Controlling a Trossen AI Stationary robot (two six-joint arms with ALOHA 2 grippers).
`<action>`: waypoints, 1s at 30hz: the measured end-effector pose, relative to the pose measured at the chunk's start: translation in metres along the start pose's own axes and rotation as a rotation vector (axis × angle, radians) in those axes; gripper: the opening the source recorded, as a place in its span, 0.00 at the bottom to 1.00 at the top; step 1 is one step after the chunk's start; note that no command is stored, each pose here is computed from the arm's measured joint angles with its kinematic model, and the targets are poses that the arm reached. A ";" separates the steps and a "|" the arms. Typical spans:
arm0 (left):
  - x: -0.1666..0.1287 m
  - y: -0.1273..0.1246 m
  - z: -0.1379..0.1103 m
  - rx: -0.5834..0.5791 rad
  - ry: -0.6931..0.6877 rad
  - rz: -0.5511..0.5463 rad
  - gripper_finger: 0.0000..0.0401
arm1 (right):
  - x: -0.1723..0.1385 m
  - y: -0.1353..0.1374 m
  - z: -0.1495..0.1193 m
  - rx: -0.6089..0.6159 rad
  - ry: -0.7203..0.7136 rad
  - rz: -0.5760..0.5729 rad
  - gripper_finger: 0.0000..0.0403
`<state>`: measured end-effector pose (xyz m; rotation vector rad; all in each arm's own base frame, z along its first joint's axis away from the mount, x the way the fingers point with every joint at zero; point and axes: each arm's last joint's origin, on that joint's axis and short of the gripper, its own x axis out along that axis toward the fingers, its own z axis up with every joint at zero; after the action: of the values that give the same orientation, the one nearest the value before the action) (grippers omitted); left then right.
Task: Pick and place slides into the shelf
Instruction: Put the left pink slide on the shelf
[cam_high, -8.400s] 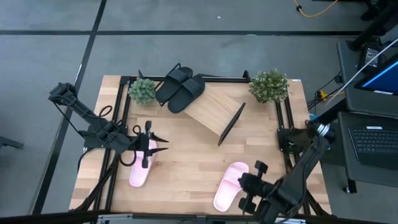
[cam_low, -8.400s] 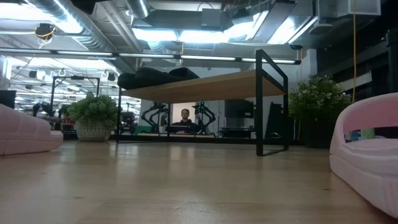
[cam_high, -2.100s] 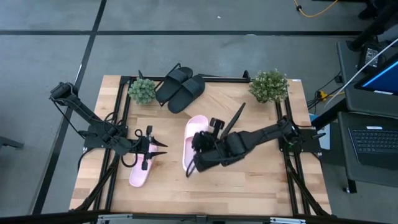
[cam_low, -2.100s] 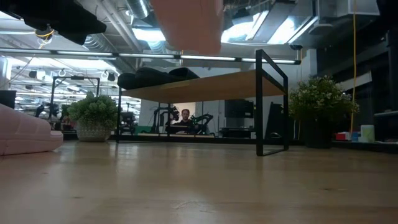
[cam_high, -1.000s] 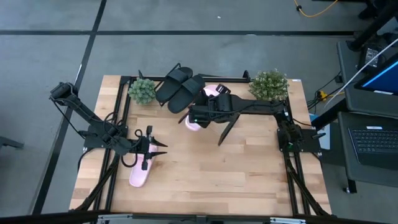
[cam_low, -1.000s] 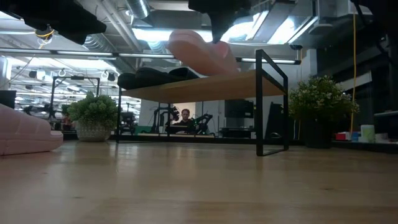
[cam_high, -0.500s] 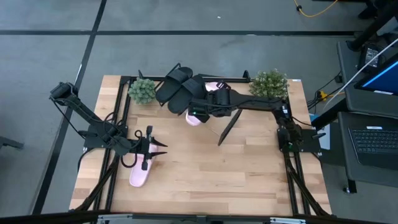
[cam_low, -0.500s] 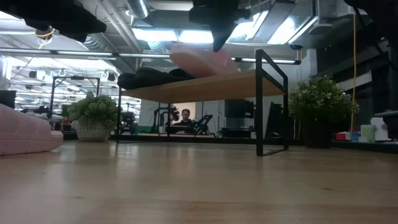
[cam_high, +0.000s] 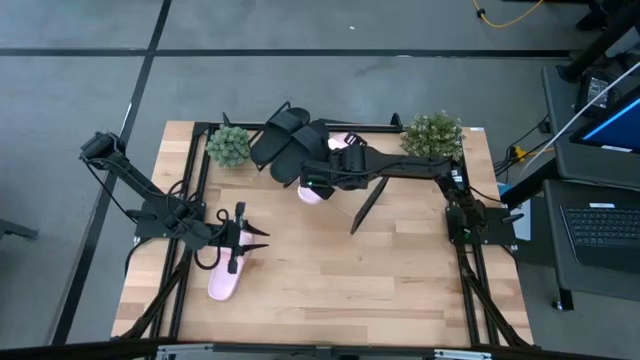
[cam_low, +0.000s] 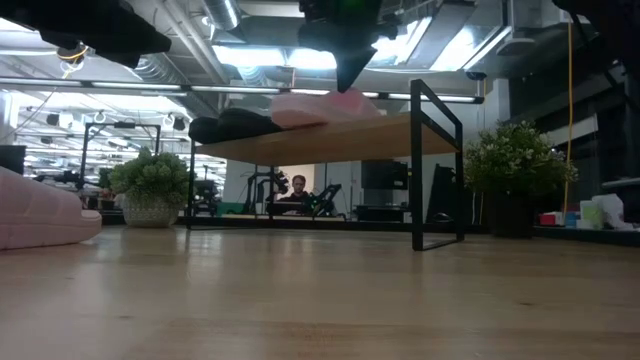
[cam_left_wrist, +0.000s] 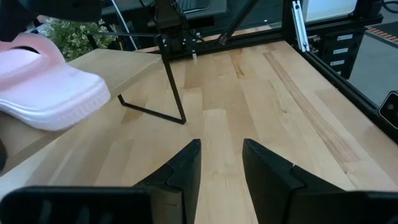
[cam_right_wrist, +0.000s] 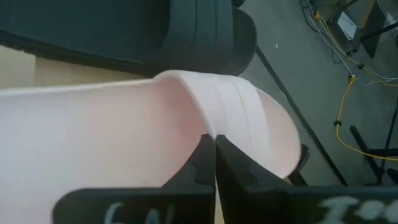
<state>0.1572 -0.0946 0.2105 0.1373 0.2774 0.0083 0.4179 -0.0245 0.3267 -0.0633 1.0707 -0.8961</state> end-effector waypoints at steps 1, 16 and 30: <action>0.000 0.000 0.000 0.000 0.000 0.000 0.27 | 0.000 0.000 0.001 0.000 -0.003 0.002 0.00; 0.000 0.000 -0.002 0.015 0.020 0.001 0.27 | 0.003 -0.001 0.004 0.013 -0.004 0.047 0.00; 0.000 0.000 -0.002 0.014 0.019 0.001 0.27 | 0.003 0.000 0.006 0.027 -0.015 0.060 0.00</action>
<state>0.1566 -0.0942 0.2085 0.1512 0.2961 0.0089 0.4232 -0.0284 0.3274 -0.0154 1.0415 -0.8548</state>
